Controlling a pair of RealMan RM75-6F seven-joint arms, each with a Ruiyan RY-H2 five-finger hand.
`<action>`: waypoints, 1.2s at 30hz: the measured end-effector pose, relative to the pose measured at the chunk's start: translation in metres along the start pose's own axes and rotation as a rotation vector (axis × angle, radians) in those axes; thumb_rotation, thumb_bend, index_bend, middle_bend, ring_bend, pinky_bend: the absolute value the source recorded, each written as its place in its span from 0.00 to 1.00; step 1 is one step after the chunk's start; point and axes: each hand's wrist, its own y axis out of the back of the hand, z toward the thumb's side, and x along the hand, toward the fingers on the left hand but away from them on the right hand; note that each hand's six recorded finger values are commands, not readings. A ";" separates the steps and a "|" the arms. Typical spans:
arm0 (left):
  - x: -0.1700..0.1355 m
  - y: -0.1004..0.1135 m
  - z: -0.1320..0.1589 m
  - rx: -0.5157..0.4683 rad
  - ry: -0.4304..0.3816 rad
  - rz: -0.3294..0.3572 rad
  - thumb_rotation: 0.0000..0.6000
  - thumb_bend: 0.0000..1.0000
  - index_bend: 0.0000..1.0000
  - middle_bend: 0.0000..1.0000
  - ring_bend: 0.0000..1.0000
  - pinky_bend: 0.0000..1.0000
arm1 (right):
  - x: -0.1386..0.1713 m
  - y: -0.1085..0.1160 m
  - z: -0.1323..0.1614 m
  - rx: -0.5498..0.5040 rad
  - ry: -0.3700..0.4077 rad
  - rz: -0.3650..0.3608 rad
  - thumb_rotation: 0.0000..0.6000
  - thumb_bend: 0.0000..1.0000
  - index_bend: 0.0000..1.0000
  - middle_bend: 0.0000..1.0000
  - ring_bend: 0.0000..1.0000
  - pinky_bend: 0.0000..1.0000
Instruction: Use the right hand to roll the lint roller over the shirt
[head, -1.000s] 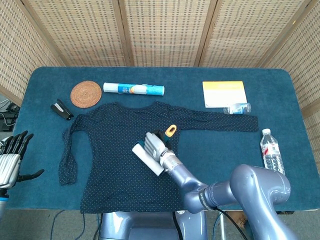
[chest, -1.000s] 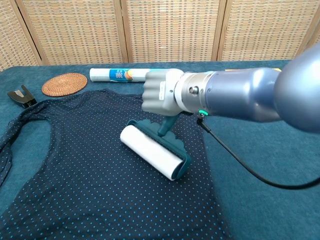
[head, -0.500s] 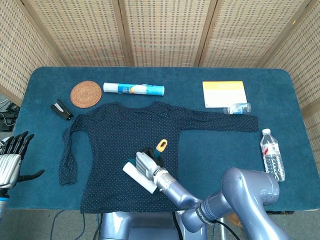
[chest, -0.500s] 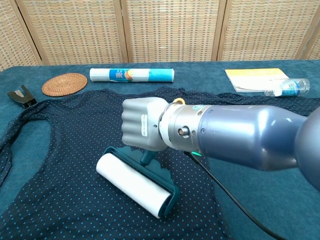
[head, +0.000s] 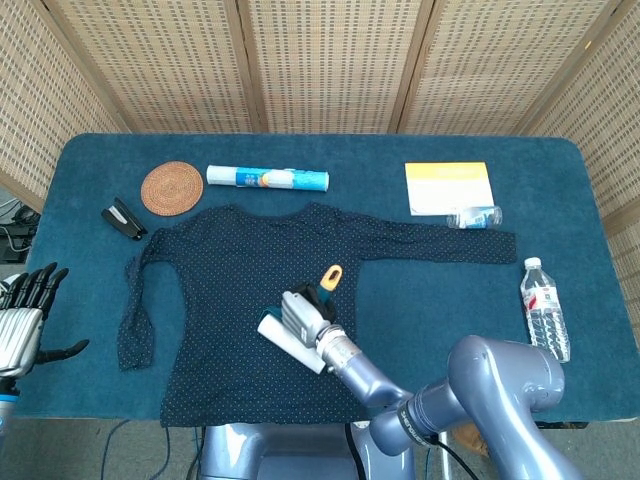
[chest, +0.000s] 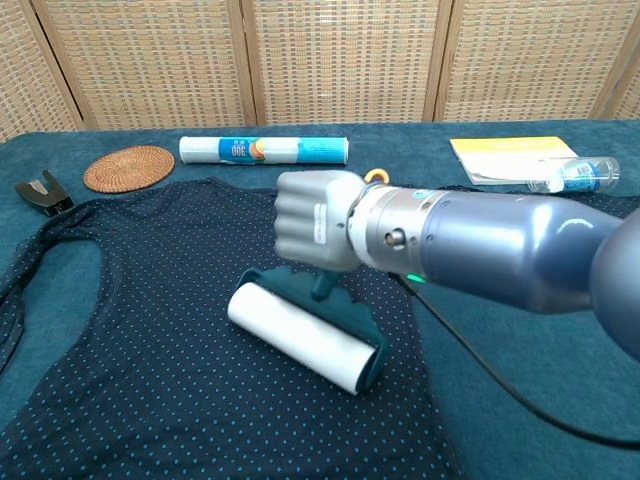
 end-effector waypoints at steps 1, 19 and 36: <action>0.000 0.000 0.000 0.001 -0.001 -0.001 1.00 0.00 0.00 0.00 0.00 0.00 | -0.001 -0.006 -0.003 0.005 -0.011 0.011 1.00 0.74 0.73 1.00 1.00 1.00; 0.003 -0.005 0.000 0.010 0.005 -0.014 1.00 0.00 0.00 0.00 0.00 0.00 | -0.008 -0.120 -0.058 0.066 -0.158 0.233 1.00 0.74 0.73 1.00 1.00 1.00; 0.002 -0.006 0.000 0.013 0.004 -0.018 1.00 0.00 0.00 0.00 0.00 0.00 | -0.002 -0.034 -0.008 0.081 -0.053 0.047 1.00 0.74 0.73 1.00 1.00 1.00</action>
